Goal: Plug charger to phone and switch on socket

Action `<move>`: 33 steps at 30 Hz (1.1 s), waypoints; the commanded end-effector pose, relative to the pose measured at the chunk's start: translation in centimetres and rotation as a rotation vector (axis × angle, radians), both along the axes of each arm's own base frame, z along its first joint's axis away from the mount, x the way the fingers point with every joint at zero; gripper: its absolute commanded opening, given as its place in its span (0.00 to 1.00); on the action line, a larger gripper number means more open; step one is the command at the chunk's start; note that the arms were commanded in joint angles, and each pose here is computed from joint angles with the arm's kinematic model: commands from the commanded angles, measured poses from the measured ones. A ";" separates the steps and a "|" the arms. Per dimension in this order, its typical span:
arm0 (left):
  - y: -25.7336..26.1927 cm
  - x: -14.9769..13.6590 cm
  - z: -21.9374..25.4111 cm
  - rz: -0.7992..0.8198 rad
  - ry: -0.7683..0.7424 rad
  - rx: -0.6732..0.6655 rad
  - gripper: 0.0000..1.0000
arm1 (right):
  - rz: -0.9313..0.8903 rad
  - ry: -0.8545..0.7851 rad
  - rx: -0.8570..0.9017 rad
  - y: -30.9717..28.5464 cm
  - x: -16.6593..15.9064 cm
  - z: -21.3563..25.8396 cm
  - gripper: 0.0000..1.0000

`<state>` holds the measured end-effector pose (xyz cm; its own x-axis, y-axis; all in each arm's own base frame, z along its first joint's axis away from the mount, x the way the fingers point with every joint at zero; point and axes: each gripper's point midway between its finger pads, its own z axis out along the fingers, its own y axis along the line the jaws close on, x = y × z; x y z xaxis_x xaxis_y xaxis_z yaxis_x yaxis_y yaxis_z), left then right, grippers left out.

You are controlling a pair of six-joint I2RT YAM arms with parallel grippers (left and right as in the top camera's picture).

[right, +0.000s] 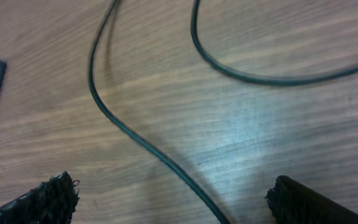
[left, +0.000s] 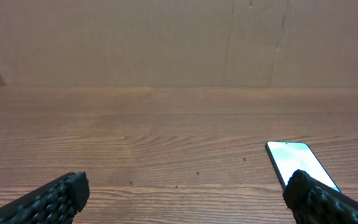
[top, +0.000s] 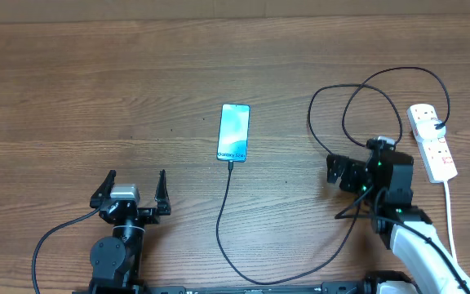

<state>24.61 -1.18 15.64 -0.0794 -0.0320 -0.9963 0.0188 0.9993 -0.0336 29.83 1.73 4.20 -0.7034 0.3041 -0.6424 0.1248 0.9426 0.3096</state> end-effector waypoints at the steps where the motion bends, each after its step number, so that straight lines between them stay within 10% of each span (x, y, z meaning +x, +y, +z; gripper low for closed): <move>1: 0.2 0.0 0.1 0.007 -0.010 0.026 1.00 | 0.019 -0.028 -0.003 0.3 -0.8 -0.6 1.00; 33: 0.2 0.0 0.1 0.007 -0.010 0.026 1.00 | 0.107 -0.279 -0.041 1.3 -4.8 1.2 1.00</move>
<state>24.61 -1.18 15.64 -0.0794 -0.0320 -0.9963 0.0188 0.9993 -0.0336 25.06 2.28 4.48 -0.5528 0.2684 -0.7889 0.0202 0.9508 0.3093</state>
